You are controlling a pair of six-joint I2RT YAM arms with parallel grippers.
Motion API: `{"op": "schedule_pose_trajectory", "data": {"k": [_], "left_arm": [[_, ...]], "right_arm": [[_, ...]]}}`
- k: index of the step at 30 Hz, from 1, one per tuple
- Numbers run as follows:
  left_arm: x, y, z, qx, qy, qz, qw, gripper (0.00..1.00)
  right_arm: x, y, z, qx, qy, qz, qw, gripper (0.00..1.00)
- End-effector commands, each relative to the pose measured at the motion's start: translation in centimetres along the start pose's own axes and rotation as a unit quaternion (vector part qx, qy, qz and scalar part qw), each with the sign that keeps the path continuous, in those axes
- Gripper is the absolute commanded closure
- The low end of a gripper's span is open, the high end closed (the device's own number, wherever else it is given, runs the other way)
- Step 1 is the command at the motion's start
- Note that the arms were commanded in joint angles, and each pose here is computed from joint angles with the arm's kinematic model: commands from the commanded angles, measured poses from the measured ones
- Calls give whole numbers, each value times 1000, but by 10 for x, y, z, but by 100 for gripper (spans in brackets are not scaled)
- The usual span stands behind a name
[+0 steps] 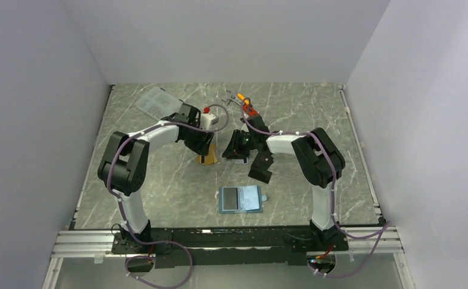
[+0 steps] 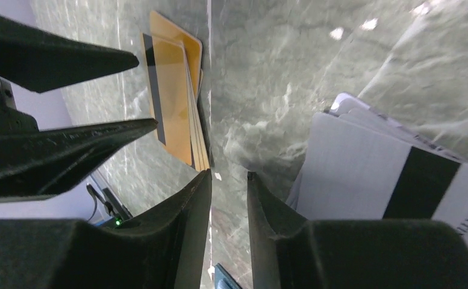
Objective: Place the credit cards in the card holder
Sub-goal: Pick up the credit card from the storage box.
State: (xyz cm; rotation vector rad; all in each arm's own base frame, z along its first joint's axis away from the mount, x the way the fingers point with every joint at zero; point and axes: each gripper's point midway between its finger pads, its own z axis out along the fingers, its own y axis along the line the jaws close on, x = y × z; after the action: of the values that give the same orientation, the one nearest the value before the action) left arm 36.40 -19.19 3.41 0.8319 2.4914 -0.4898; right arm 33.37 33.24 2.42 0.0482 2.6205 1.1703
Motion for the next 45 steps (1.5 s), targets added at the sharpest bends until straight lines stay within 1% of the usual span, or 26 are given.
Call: {"op": "schedule_pose_trajectory", "data": {"k": [1, 7, 10, 14, 16, 22, 35, 45], "left_arm": [[-23, 9, -21, -48, -17, 67, 996, 44], [-32, 13, -37, -59, -19, 112, 992, 48], [-28, 17, -33, -62, -3, 117, 991, 49], [-23, 10, -25, -37, 3, 114, 993, 48], [-21, 11, -21, -37, 8, 115, 993, 48], [-12, 22, -14, -64, 32, 124, 990, 49], [11, 23, 4, -68, 72, 131, 986, 53], [22, 20, 8, -62, 78, 134, 986, 56]], "right_arm": [[-23, 22, -10, -18, -27, -18, 999, 67], [-31, 34, -8, -45, -40, -12, 998, 66], [-33, 48, -9, -74, -46, -3, 996, 66], [-33, 61, -8, -99, -45, 1, 994, 66], [-33, 64, -5, -110, -44, 4, 993, 66], [-23, 64, 3, -130, -28, 19, 991, 66], [-5, 53, 25, -123, 2, 34, 992, 66], [0, 46, 27, -110, 5, 34, 993, 66]]}}
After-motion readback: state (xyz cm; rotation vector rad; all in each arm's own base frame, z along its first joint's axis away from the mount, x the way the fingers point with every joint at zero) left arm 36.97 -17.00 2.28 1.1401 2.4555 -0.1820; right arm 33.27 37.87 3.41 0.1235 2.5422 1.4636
